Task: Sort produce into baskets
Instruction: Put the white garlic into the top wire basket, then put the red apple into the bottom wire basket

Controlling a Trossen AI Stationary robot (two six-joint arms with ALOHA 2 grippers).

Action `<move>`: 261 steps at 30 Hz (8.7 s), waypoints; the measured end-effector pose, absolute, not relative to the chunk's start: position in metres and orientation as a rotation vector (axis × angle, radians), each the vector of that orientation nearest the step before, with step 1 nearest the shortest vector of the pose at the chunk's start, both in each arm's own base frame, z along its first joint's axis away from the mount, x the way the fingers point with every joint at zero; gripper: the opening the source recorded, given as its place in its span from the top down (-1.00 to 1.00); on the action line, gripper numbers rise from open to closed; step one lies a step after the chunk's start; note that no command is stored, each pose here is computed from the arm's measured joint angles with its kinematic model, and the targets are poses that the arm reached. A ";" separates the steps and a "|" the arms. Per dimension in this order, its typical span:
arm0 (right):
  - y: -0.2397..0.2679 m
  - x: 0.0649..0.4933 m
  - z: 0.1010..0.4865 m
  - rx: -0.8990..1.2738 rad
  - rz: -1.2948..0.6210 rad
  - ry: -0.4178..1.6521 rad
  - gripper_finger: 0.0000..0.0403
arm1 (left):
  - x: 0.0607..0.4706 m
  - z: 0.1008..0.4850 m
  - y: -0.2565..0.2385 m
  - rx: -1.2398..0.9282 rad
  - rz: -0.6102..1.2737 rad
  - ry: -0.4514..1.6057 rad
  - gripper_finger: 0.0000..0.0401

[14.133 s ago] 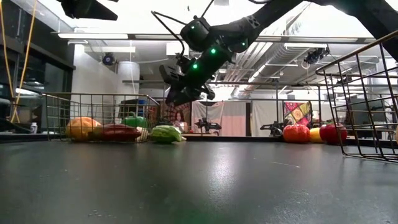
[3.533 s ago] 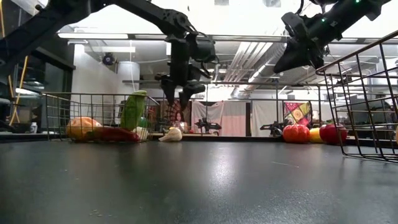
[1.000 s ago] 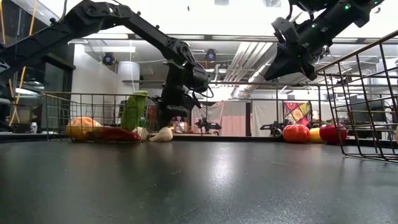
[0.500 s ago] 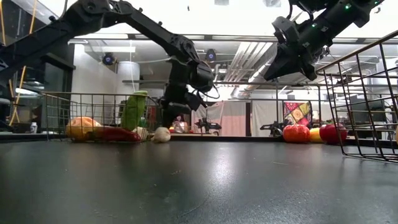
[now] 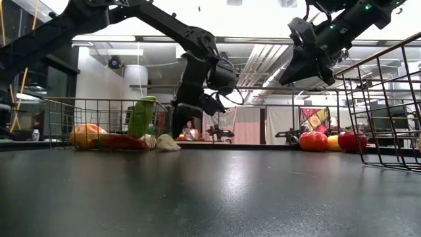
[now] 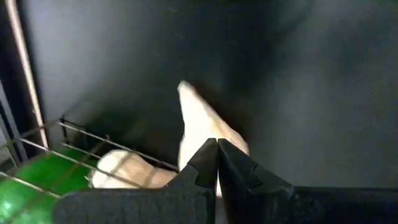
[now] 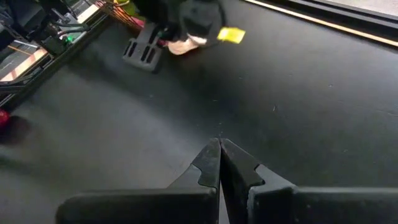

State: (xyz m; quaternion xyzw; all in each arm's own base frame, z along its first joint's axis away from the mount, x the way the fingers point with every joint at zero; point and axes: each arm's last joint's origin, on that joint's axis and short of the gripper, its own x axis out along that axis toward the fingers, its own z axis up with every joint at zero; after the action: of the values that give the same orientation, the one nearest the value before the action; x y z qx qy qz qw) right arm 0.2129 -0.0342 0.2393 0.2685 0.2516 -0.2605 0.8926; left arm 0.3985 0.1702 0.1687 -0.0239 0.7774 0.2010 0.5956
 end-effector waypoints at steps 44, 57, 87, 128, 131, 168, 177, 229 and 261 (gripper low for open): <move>-0.034 0.213 0.239 0.547 -0.539 0.527 1.00 | 0.383 0.169 0.208 0.015 0.480 1.829 1.00; -0.034 0.213 0.239 0.541 -0.535 0.530 1.00 | 0.381 0.168 0.195 -0.110 0.428 1.867 1.00; -0.033 0.212 0.239 0.533 -0.527 0.542 1.00 | 0.418 0.180 0.053 0.263 0.105 1.883 1.00; -0.029 0.215 0.246 0.322 -0.651 0.448 1.00 | 0.335 0.264 0.064 0.475 0.188 0.999 0.27; -0.029 0.217 0.244 0.323 -0.645 0.459 1.00 | 0.336 0.254 0.059 0.483 0.156 1.065 0.04; -0.027 0.234 0.238 0.231 -0.465 0.487 1.00 | 0.359 0.155 0.106 0.780 -0.188 1.347 -0.39; -0.027 0.234 0.238 0.233 -0.466 0.486 1.00 | 0.365 0.155 0.110 0.742 -0.203 1.261 -0.39; -0.027 0.234 0.238 0.253 -0.467 0.483 1.00 | 0.219 0.335 0.108 0.197 0.705 1.058 0.34; -0.028 0.234 0.238 0.248 -0.495 0.477 1.00 | 0.204 0.307 0.095 -0.338 0.759 1.186 -0.43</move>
State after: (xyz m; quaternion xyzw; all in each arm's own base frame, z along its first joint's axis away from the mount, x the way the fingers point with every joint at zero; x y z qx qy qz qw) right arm 0.2335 -0.0280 0.2377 0.1211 0.2333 -0.2422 0.9339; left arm 0.2037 0.0947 0.3071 -0.1545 0.5427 0.3472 0.7490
